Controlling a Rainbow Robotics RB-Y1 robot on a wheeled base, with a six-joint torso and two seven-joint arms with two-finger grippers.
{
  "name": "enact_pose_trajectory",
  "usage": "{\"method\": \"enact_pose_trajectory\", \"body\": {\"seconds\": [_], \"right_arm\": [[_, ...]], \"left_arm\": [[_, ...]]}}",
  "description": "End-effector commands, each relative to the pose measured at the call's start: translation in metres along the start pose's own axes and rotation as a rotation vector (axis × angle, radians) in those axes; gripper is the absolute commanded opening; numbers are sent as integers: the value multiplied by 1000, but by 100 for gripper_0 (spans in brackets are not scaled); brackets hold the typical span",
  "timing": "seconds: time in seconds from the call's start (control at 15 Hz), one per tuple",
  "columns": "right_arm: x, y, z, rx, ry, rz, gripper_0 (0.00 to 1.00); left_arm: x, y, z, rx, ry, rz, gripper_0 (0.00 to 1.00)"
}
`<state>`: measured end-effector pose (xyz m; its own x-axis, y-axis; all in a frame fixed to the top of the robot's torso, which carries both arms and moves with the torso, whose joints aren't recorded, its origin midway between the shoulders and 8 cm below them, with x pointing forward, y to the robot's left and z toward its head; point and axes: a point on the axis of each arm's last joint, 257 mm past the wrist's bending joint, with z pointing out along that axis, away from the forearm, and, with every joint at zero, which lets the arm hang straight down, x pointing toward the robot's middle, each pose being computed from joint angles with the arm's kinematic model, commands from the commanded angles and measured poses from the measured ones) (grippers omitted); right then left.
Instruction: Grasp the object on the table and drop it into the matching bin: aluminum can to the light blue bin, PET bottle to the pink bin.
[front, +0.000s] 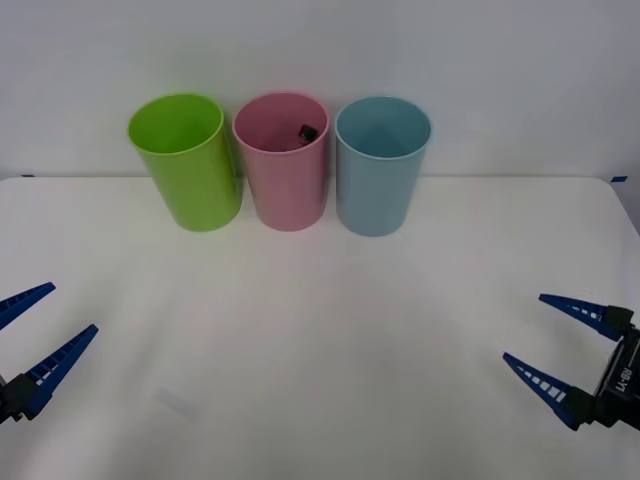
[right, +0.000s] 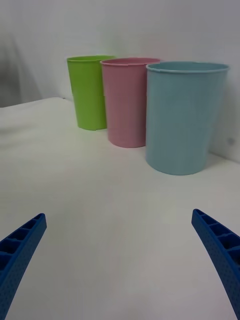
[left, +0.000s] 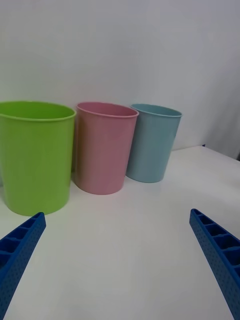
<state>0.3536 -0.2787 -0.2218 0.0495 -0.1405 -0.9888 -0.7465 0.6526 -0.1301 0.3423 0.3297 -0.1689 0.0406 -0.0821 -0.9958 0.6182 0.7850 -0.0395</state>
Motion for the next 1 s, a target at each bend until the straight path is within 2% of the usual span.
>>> {"method": "enact_pose_trajectory", "body": {"seconds": [0.07,0.33,0.67,1.0], "right_arm": [[11,2,-20,-19,6,31,100],[24,0,-40,-14,13,74,100],[33,6,-48,-19,43,82,100],[33,6,-48,-19,43,82,100]], "left_arm": [[0,0,0,0,0,0,100],[0,0,0,0,0,0,100],[0,0,0,0,0,0,100],[0,0,0,0,0,0,100]]}}
